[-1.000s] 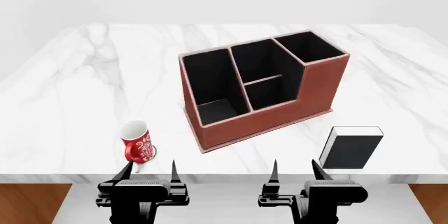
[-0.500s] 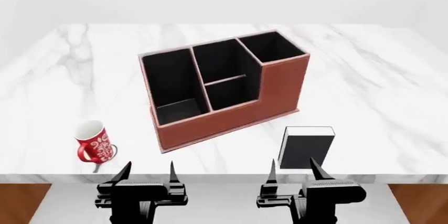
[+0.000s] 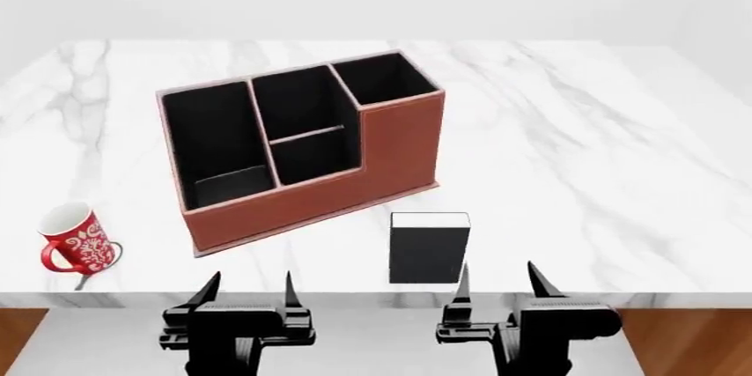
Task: Pick up the book and place it in the left compartment of the caddy.
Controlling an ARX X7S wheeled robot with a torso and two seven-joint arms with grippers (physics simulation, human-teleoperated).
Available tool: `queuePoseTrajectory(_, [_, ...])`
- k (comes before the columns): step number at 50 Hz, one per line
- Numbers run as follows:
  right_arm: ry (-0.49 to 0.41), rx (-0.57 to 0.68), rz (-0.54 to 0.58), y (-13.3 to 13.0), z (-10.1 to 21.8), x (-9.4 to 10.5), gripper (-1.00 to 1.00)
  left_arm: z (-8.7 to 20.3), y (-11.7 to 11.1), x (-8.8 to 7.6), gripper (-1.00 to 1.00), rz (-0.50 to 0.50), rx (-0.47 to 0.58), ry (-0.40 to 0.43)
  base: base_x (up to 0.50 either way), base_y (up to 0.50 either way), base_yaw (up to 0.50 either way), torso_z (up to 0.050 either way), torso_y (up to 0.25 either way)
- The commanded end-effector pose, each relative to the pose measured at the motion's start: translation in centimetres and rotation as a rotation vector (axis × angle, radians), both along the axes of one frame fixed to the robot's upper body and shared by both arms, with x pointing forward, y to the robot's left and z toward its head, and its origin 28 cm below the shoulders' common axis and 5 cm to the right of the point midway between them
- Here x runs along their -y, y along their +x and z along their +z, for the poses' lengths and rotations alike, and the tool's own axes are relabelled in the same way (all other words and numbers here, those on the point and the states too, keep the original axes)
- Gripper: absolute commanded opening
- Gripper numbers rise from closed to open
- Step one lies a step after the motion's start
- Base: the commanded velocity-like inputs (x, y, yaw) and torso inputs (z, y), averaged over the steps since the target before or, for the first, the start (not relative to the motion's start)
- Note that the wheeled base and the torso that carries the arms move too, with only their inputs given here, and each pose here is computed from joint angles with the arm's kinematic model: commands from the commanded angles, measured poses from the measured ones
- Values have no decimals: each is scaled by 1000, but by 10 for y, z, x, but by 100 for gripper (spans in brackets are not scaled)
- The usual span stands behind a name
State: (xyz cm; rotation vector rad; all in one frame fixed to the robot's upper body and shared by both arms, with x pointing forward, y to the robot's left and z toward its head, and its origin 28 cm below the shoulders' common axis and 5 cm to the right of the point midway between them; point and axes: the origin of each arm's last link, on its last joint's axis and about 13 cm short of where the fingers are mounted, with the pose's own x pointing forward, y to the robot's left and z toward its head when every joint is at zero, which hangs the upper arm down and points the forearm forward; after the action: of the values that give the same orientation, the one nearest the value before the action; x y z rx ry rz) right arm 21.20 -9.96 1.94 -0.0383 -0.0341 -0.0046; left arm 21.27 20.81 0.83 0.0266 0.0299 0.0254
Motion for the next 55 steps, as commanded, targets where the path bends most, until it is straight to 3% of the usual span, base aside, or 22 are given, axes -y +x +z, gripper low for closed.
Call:
queuePoseTrajectory(1, [23, 6, -6, 11, 31, 4, 100, 30, 3, -5, 100, -2, -3, -10, 0, 0, 0, 0, 0])
queuePoseTrajectory(3, [62, -4, 41, 14, 54, 7, 100, 53, 5, -8, 100, -12, 12, -9, 0, 0, 0, 0, 0])
queuePoseTrajectory(6, [17, 77, 60, 22, 110, 10, 100, 106, 13, -17, 100, -23, 51, 35, 0, 0, 0, 0, 0])
queuePoseTrajectory(11, [22, 139, 25, 41, 157, 16, 100, 147, 22, -24, 100, -24, 82, 74, 0, 0, 0, 0, 0])
queuePoseTrajectory(17, [45, 118, 12, 48, 152, 18, 100, 140, 26, -28, 100, -5, 80, 66, 0, 0, 0, 0, 0])
queuePoseTrajectory(55, [42, 107, -7, 51, 148, 20, 100, 132, 23, -33, 100, 19, 69, 88, 500, 0, 0, 0, 1])
